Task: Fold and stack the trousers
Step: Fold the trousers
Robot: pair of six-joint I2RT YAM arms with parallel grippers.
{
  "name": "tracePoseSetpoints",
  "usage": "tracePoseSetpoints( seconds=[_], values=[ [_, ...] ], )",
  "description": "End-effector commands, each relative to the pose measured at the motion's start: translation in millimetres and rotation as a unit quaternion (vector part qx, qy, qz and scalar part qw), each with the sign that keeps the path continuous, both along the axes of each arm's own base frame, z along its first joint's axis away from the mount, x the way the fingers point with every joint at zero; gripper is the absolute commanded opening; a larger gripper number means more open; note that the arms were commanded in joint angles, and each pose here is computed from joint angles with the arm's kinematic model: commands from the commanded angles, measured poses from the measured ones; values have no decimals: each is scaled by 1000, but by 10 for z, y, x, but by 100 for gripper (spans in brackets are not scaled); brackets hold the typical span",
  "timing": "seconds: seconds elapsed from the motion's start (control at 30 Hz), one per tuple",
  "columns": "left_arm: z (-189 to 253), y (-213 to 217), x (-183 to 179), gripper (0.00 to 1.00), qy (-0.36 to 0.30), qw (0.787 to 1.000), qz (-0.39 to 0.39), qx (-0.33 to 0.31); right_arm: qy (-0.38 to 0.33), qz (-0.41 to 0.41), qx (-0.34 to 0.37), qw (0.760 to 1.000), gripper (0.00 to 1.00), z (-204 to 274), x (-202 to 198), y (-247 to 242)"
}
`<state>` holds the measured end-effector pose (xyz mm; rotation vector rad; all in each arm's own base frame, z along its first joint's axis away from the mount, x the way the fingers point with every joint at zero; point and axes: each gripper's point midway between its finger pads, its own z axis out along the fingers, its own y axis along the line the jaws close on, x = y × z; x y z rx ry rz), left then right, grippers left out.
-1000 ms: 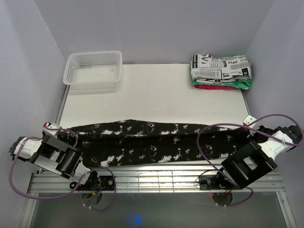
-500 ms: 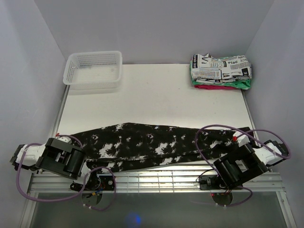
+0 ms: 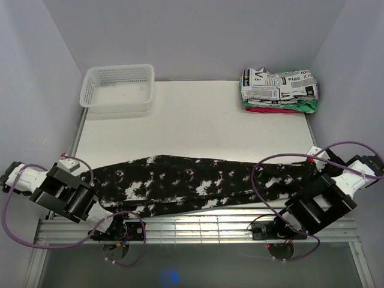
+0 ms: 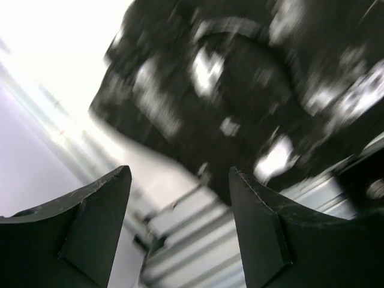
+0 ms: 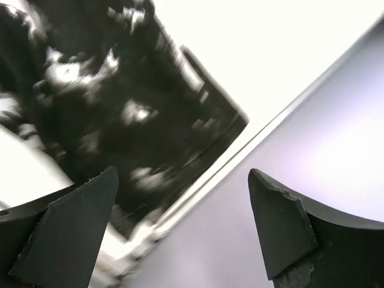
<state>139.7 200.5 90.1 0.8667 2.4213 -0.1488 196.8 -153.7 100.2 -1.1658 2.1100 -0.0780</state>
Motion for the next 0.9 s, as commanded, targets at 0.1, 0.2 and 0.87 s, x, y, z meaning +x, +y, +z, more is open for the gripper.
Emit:
tracePoseSetpoints(
  seconds=[0.1,0.2,0.87],
  values=[
    [-277,-602,244,78,80,994,65,-47,49,121,-17,991,86,162,581,437],
    [-538,-595,155,78,128,986,105,-34,124,110,22,986,79,21,465,758],
    [-1356,-457,1678,59,212,934,270,-97,298,-71,9,952,63,-1201,825,632]
  ],
)
